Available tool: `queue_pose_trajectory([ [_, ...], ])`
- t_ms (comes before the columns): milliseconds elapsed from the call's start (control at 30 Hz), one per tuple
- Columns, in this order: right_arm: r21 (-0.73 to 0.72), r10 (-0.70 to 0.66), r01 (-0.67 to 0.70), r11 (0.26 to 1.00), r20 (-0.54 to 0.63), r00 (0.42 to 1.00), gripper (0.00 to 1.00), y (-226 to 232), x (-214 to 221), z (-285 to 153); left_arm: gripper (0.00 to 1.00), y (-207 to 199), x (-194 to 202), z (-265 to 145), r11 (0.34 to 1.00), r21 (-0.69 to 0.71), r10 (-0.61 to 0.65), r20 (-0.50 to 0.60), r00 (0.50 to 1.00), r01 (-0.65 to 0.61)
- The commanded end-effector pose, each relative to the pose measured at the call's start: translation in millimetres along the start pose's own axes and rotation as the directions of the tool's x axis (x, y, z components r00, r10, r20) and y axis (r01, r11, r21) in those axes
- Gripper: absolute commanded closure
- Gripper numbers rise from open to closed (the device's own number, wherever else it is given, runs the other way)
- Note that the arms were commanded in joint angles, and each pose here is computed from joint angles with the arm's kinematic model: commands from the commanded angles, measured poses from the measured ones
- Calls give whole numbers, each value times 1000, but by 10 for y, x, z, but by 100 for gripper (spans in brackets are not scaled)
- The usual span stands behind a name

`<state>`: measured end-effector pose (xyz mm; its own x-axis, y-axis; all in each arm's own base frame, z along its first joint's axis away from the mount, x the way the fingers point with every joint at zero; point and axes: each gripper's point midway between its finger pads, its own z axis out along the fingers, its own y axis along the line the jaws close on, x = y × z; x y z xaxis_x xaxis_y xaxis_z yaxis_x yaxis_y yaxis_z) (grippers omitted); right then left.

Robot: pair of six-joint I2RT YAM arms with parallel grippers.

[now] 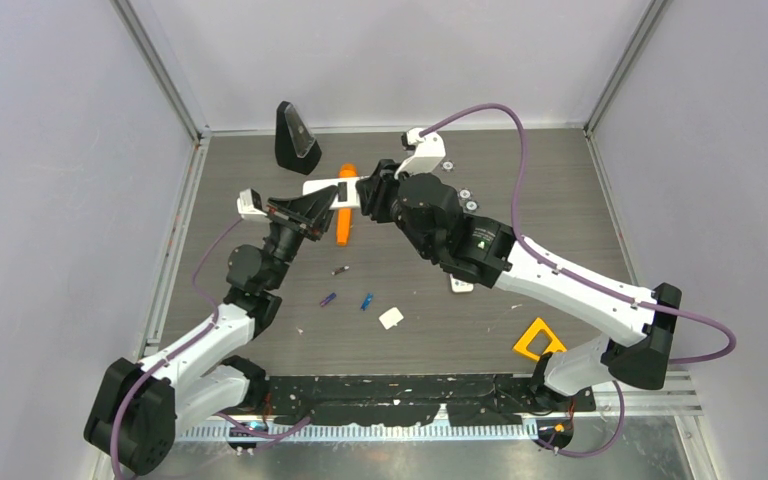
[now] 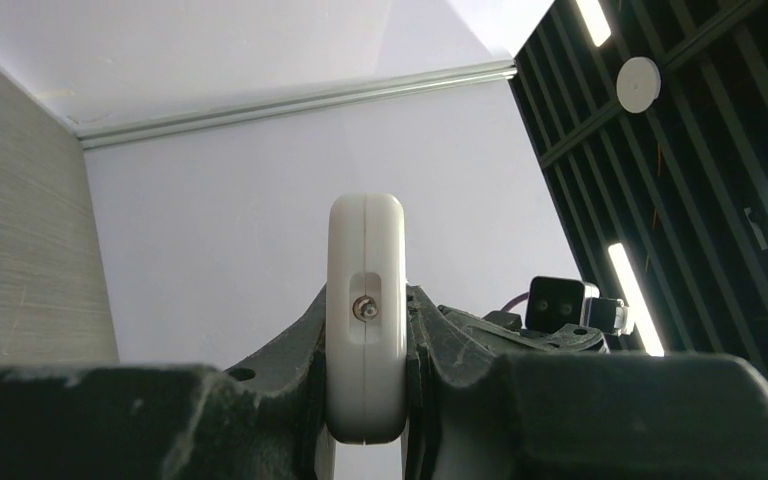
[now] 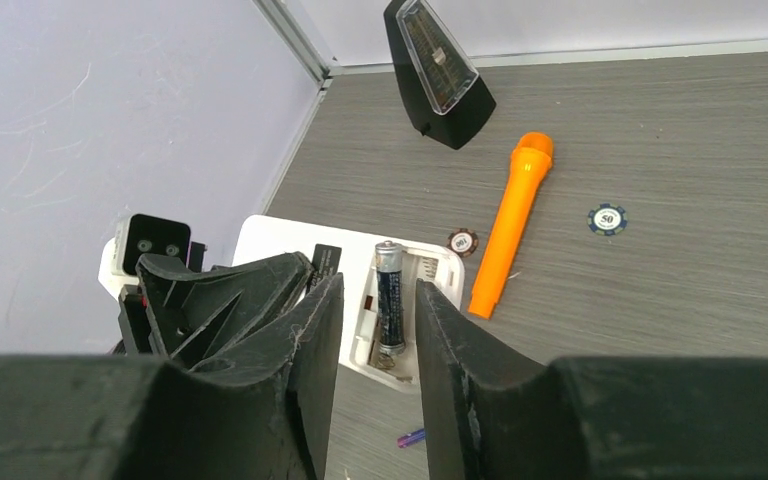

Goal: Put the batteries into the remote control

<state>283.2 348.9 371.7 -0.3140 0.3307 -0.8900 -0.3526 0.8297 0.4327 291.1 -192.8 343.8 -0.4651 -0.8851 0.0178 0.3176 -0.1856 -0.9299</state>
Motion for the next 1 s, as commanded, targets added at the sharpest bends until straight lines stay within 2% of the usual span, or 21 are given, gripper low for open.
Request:
queue_pose_trajectory([
  [0, 65, -9, 7, 998, 33, 999, 61, -117, -175, -73, 100, -361, -70, -18, 992, 125, -31, 38, 999, 26],
  [300, -5, 37, -36, 999, 40, 999, 56, -13, -312, -181, 100, -302, -66, -38, 993, 116, -35, 36, 999, 30],
  [533, -96, 147, -145, 985, 12, 989, 26, -14, -431, -311, 100, -273, -65, -105, 992, 119, -38, 35, 999, 33],
  [767, -195, 268, -286, 938, -116, 956, 11, 5, -413, -328, 100, -313, -32, -148, 989, 137, -54, 13, 998, 52],
  [900, -192, 289, -332, 923, -223, 931, 10, 57, -349, -315, 100, -276, -32, -187, 989, 133, -59, 13, 998, 57],
  [967, -200, 319, -382, 903, -286, 904, 10, 94, -300, -319, 100, -254, 28, -208, 990, 129, -53, -21, 998, 55],
])
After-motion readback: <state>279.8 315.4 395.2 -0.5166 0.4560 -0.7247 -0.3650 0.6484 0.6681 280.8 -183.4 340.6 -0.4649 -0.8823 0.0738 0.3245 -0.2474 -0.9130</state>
